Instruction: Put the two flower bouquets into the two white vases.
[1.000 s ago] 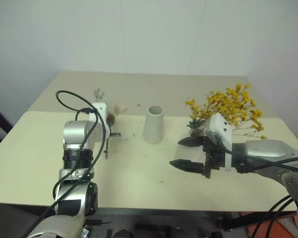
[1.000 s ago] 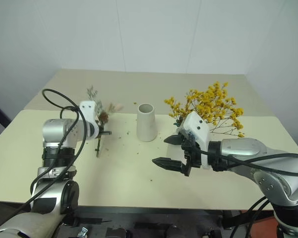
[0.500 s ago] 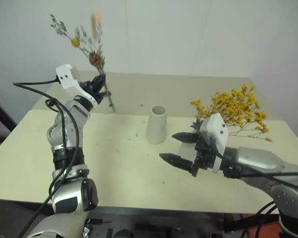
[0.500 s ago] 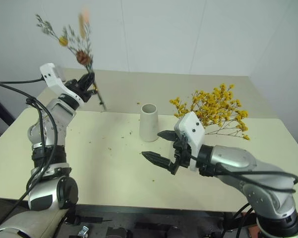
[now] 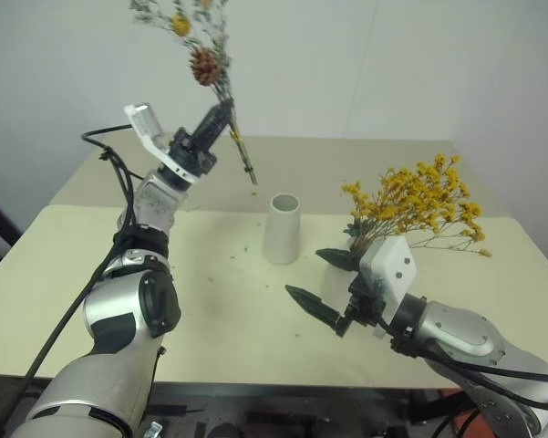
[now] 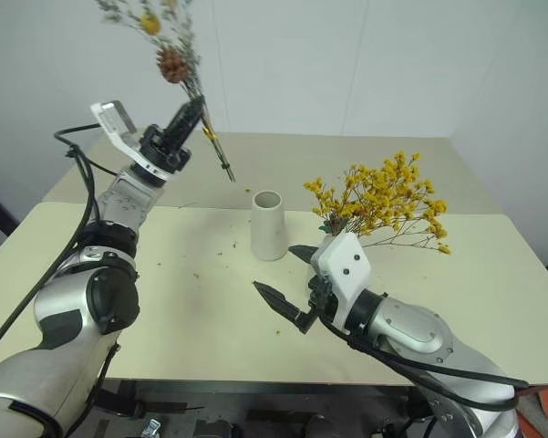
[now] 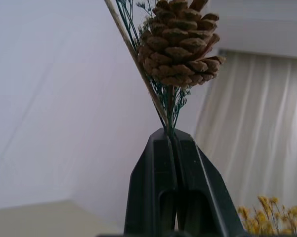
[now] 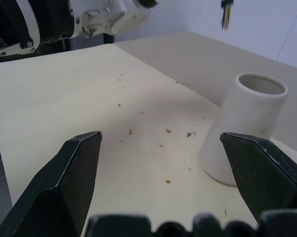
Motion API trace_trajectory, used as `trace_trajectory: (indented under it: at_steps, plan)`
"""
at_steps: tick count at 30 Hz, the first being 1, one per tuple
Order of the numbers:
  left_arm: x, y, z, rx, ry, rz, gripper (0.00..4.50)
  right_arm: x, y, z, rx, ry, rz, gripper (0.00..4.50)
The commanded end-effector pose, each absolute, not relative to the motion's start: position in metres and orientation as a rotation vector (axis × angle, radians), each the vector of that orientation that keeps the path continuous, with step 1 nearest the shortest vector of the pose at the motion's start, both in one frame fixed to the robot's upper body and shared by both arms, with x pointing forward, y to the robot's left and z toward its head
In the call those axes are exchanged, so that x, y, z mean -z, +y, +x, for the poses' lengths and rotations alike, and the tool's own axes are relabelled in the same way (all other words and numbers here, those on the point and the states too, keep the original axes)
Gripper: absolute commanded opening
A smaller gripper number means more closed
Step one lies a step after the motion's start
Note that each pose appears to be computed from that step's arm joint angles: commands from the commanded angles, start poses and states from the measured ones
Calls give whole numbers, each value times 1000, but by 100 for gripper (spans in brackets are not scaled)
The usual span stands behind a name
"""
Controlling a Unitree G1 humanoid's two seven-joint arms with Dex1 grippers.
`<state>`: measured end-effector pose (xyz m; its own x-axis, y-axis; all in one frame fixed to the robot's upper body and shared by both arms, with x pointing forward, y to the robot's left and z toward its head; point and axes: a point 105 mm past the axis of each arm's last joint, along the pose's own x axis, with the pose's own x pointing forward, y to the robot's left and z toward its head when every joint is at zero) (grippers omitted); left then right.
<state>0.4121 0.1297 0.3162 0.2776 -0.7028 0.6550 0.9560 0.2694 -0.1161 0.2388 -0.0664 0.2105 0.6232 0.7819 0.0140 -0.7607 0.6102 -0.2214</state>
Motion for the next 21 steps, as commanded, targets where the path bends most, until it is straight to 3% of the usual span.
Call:
trace_trajectory:
  at_steps: [1,21]
  plan:
    - [-323,119,410,1224,-572,-484,3,-219,-65,234,-870,-177,-200,450]
    - [-305,89,423,1095,-596,-468,3,-217,-59,240,-799,-160,-133,450]
